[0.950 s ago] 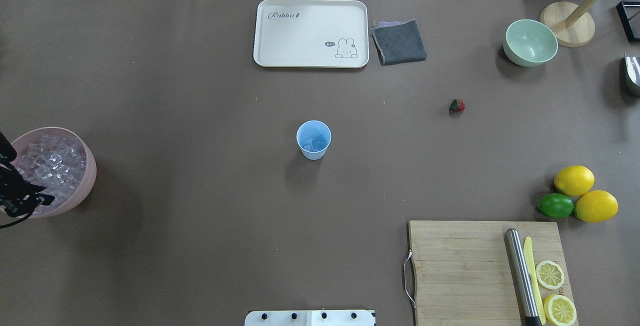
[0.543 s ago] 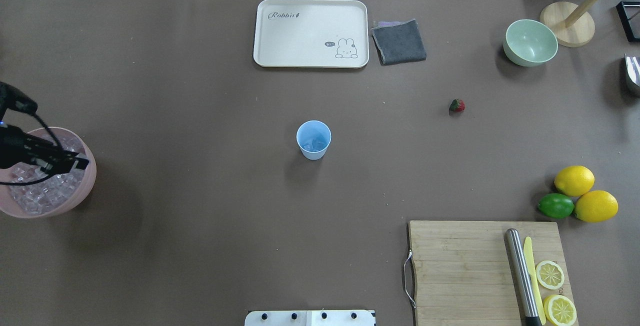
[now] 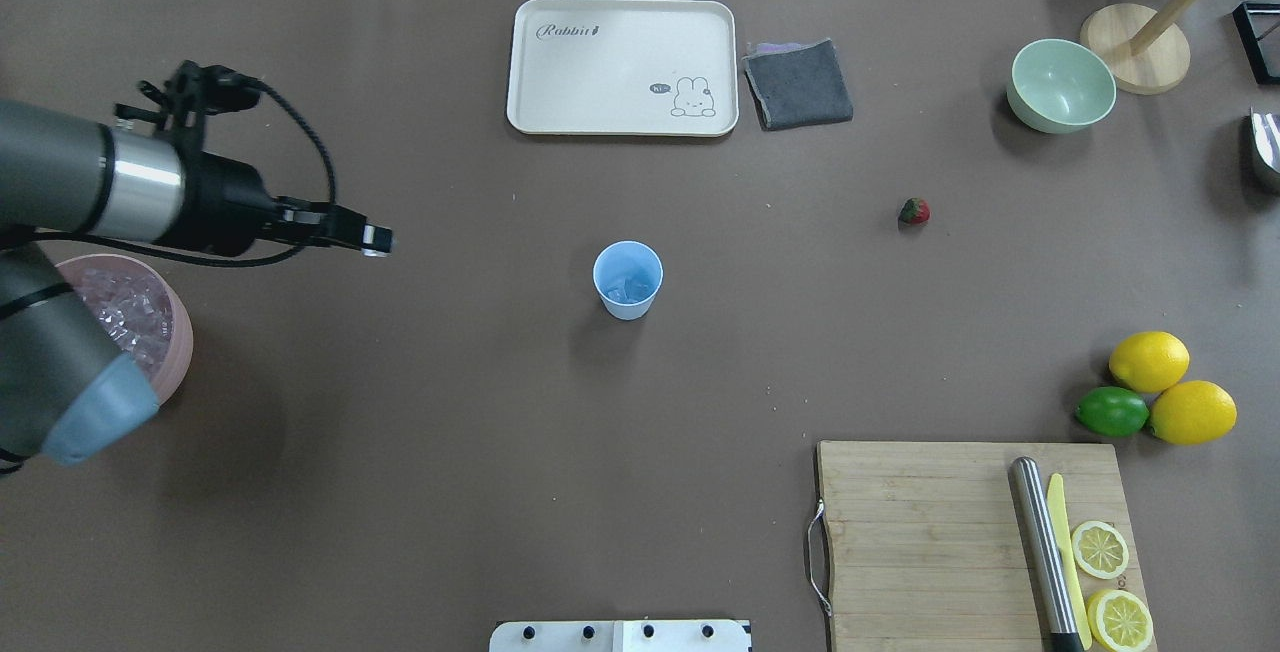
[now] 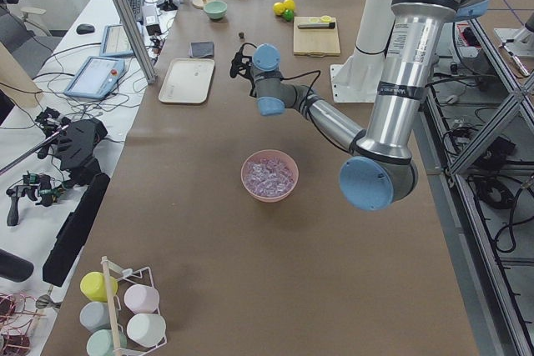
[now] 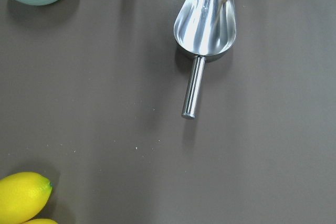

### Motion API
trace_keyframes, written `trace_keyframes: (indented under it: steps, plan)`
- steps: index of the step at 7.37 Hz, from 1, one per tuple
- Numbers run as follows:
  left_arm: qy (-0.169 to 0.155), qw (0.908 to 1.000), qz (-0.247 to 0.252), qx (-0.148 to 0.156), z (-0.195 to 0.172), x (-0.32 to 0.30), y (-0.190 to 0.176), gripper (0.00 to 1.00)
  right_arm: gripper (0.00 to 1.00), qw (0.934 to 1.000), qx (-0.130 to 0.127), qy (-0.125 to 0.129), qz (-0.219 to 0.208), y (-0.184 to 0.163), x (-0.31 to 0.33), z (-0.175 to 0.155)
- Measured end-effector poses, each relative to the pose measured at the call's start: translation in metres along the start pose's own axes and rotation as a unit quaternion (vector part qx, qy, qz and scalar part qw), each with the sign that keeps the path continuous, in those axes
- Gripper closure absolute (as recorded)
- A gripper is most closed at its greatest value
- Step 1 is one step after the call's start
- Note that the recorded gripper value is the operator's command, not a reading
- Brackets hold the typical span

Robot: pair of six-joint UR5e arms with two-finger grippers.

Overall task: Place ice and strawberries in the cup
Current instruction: 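Carry the second ice cube with the left gripper over the cup, then open the left gripper to drop the ice cube into the cup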

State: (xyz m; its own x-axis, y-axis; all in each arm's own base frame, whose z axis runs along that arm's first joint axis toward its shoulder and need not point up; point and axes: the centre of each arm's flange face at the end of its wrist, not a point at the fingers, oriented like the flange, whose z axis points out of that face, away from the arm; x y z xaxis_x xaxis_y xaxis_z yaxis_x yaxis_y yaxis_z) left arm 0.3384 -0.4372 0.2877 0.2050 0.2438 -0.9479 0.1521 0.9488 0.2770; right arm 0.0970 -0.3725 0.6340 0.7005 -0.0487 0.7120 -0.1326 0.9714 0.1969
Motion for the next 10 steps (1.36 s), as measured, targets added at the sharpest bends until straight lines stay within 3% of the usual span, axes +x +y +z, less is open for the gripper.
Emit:
trace_keyframes:
  steps: [2, 4, 6, 9, 10]
  plan:
    - [-0.003, 0.9986, -0.034, 0.040, 0.081, 0.078, 0.014, 1.00, 0.00, 1.0000, -0.001, 0.000, -0.001, -0.002, -0.001, 0.001]
    - [-0.027, 0.9953, -0.056, 0.074, 0.136, 0.141, 0.014, 1.00, 0.00, 1.0000, 0.000, -0.001, -0.002, -0.004, -0.003, 0.001]
    - [-0.048, 0.9925, -0.065, 0.091, 0.165, 0.147, 0.009, 1.00, 0.00, 1.0000, 0.000, 0.000, -0.005, -0.008, -0.006, 0.002]
    - [-0.059, 0.9907, -0.064, 0.105, 0.176, 0.150, 0.006, 1.00, 0.00, 1.0000, -0.003, 0.000, -0.006, -0.011, -0.005, 0.005]
    - [-0.059, 0.9909, -0.063, 0.104, 0.179, 0.153, 0.008, 0.90, 0.00, 1.0000, -0.004, 0.001, -0.006, -0.011, -0.005, 0.006]
